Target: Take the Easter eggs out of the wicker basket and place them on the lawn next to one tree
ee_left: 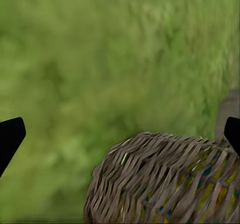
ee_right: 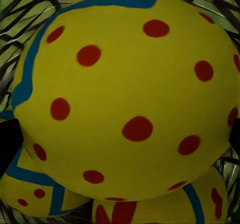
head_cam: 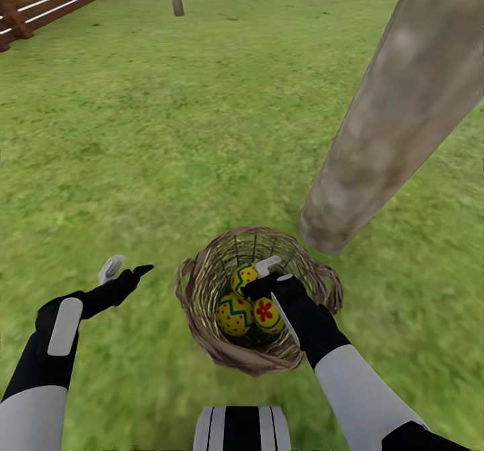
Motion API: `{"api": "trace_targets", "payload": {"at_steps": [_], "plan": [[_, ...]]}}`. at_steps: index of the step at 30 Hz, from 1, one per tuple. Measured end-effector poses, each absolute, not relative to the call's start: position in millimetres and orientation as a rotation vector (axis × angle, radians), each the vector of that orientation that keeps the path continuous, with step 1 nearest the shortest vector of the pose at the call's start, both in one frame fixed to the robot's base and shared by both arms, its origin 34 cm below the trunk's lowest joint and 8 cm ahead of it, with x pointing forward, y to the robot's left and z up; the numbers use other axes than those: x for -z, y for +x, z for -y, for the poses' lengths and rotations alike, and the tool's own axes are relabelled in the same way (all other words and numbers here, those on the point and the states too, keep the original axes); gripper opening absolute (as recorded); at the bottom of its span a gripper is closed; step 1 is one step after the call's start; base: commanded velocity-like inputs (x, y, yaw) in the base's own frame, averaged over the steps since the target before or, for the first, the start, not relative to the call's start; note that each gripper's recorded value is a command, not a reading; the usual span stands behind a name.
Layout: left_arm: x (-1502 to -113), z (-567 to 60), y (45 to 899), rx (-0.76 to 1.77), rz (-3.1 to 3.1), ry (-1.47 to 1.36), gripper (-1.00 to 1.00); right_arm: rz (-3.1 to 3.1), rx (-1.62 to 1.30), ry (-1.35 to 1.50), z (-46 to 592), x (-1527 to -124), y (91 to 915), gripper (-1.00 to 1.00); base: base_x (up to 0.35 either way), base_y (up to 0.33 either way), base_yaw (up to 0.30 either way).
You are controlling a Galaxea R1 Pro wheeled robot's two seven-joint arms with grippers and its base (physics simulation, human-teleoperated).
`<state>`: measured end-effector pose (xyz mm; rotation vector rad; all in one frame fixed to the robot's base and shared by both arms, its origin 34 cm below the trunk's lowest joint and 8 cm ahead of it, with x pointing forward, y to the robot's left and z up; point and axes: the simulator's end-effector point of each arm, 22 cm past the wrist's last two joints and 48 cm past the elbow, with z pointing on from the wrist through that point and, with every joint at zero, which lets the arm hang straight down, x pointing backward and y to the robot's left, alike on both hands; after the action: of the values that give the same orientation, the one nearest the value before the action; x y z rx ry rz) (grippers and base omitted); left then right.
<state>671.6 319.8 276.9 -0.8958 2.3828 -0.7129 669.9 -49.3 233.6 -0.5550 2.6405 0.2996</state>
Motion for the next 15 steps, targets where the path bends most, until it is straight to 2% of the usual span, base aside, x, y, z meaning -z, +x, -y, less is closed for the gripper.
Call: {"api": "trace_targets", "payload": {"at_steps": [4,15], "plan": [[-288,-313,679,0.818,-2.31,-0.954,1.0,-2.64,-0.298,-0.556,49,-234,670,-1.0,-0.001,0.0,0.0],[-295,-309,682,0.829,-2.302,-0.943,1.0,-2.629,-0.295,-0.551,50,-241,673,-1.0,0.0,0.0,0.0]]}}
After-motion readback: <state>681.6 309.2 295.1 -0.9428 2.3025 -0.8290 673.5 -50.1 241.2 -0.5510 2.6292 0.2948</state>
